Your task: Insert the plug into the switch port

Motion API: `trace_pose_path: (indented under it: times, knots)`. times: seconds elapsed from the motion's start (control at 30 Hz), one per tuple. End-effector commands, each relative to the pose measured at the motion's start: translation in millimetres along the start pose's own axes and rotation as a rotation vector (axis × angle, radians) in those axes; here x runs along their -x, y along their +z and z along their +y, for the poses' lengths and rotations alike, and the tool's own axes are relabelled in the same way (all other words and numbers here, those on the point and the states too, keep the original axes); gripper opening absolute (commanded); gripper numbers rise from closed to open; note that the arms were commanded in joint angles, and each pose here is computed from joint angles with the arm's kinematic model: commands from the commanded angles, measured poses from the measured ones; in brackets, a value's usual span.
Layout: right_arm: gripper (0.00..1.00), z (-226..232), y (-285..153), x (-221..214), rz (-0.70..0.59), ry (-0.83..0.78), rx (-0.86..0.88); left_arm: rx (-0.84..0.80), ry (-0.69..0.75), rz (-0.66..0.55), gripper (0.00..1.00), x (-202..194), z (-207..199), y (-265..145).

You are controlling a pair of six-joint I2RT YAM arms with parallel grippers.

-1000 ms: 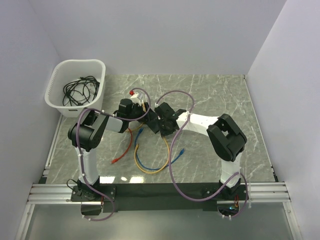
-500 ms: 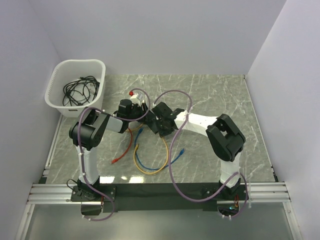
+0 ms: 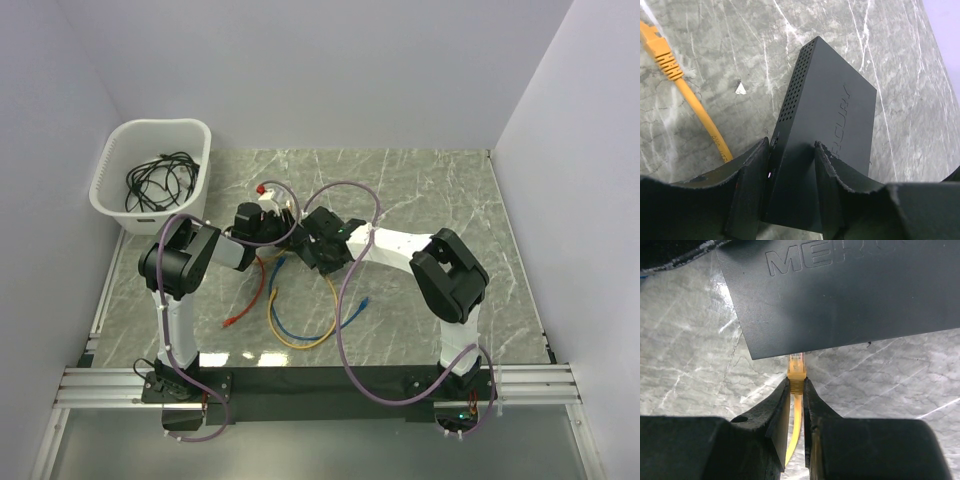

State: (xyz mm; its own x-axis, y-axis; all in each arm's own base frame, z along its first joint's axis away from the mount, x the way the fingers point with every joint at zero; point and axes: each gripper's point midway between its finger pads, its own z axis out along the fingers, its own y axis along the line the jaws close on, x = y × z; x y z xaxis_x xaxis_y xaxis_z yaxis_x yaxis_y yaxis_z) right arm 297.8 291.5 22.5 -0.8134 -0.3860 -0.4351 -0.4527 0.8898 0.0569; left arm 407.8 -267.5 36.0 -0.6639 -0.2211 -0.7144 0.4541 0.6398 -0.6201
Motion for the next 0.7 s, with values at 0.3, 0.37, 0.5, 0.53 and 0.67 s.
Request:
trace_pose_path:
  times: [0.3, 0.37, 0.5, 0.53, 0.67]
  knots:
    - [0.0, -3, -17, 71, -0.191, -0.098, -0.049, -0.12, 0.038, 0.155, 0.47, -48, -23, -1]
    - [0.0, -3, -14, 73, -0.196, -0.101, -0.051, -0.121, 0.039, 0.16, 0.46, -50, -23, -2]
    - [0.0, -4, -6, 68, -0.181, -0.101, -0.054, -0.118, 0.041, 0.168, 0.46, -54, -21, -3]
    - [0.0, -5, -4, 67, -0.181, -0.1, -0.055, -0.124, 0.04, 0.167, 0.46, -54, -22, -3]
    - [0.0, -5, -2, 65, -0.184, -0.095, -0.055, -0.123, 0.031, 0.175, 0.45, -58, -20, -2]
